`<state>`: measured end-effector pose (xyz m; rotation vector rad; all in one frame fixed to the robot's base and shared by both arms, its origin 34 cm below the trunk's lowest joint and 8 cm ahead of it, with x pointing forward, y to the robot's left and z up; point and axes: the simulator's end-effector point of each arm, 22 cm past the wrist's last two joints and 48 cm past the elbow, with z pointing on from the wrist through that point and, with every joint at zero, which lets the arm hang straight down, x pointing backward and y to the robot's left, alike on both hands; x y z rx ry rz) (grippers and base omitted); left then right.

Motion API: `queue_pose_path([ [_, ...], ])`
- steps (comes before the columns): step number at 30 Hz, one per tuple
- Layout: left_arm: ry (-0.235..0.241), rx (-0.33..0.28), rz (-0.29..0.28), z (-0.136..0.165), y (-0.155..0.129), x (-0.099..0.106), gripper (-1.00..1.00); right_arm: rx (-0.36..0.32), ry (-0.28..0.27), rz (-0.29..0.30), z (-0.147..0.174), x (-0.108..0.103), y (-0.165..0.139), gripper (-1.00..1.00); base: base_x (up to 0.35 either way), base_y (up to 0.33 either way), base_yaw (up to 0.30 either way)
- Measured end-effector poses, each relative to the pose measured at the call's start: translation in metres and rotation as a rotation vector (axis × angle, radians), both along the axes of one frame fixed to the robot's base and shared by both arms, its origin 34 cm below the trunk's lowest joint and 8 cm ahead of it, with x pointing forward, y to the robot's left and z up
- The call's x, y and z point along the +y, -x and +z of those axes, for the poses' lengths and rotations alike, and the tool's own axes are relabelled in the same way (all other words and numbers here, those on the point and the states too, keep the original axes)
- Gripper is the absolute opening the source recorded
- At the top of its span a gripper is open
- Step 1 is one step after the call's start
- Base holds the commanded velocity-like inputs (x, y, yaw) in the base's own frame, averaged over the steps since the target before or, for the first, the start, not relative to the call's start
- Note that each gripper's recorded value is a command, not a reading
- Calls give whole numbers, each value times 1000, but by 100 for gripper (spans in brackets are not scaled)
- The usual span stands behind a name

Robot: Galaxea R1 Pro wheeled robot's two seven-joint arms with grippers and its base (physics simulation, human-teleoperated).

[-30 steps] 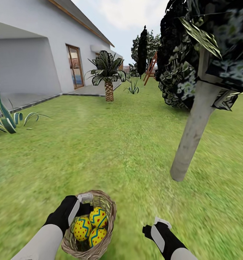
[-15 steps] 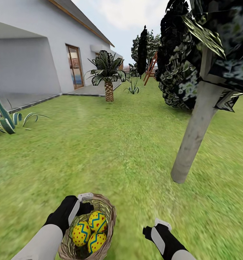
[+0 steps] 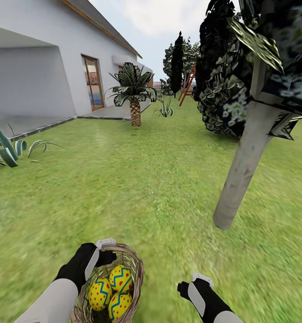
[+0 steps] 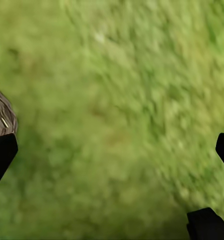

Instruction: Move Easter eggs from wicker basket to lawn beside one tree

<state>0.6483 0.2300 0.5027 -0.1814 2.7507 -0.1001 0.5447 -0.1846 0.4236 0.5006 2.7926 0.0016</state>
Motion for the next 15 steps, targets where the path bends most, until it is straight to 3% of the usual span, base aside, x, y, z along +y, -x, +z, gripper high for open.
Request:
queue_pose_path([
  [8,-1,-4,1,0,-1,0,100,-14,0,-10,6,-3,-10,100,1,0,0],
  [15,0,-1,2,-1,0,0,100,-203,14,-50,61,-20,-82,100,0,0,0],
])
